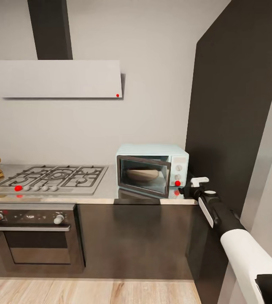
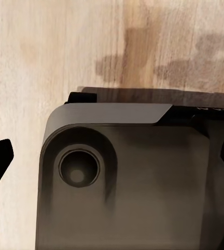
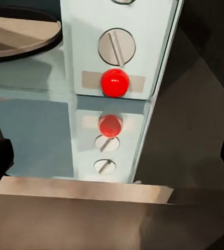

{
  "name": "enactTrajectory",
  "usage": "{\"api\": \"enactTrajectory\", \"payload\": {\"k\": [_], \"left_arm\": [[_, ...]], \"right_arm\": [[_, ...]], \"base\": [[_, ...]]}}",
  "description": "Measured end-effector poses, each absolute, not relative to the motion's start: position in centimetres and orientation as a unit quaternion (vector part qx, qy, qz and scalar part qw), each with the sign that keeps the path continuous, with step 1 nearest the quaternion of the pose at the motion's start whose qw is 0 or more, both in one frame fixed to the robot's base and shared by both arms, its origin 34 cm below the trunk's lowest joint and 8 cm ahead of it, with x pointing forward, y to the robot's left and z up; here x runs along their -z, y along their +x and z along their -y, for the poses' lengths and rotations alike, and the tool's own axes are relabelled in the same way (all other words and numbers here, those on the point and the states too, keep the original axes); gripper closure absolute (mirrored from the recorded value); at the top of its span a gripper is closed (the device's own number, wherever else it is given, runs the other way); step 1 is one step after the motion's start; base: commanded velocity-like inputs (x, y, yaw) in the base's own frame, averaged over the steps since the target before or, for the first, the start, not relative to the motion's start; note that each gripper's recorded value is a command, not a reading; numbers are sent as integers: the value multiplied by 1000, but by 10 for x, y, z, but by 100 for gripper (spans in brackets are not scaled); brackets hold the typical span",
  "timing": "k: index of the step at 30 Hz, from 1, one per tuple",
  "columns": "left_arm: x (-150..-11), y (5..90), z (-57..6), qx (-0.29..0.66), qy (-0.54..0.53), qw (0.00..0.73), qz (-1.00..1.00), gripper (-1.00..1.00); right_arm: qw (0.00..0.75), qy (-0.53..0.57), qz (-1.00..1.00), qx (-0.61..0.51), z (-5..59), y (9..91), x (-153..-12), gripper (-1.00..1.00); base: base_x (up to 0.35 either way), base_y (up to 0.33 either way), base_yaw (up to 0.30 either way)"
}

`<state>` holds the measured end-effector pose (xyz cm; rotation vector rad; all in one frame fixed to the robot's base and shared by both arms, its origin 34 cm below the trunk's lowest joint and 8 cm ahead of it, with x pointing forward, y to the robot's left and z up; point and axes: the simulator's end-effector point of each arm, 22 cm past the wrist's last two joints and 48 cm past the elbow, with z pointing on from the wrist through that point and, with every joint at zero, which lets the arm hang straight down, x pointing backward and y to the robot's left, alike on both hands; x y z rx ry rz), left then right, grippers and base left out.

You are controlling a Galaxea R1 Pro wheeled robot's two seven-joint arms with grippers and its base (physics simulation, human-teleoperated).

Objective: In the kitchen, take the popcorn bag from the countertop, put it into the microwave, and heat it until the popcorn is cooked so the cooked popcorn ends up inside the bag.

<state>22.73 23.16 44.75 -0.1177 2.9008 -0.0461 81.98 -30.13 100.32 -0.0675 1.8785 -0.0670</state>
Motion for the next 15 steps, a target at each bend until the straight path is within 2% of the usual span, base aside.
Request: {"api": "enactTrajectory", "payload": {"k": [5, 15], "left_arm": [[-448, 228, -232, 15, -40, 119, -992, -100], [-447, 226, -232, 15, -40, 118, -992, -100]], "right_arm": [[591, -23, -806, 38, 304, 820, -1004, -100], [592, -23, -805, 37, 303, 820, -1005, -100]], "base": [[80, 0, 0], [307, 0, 0]]}}
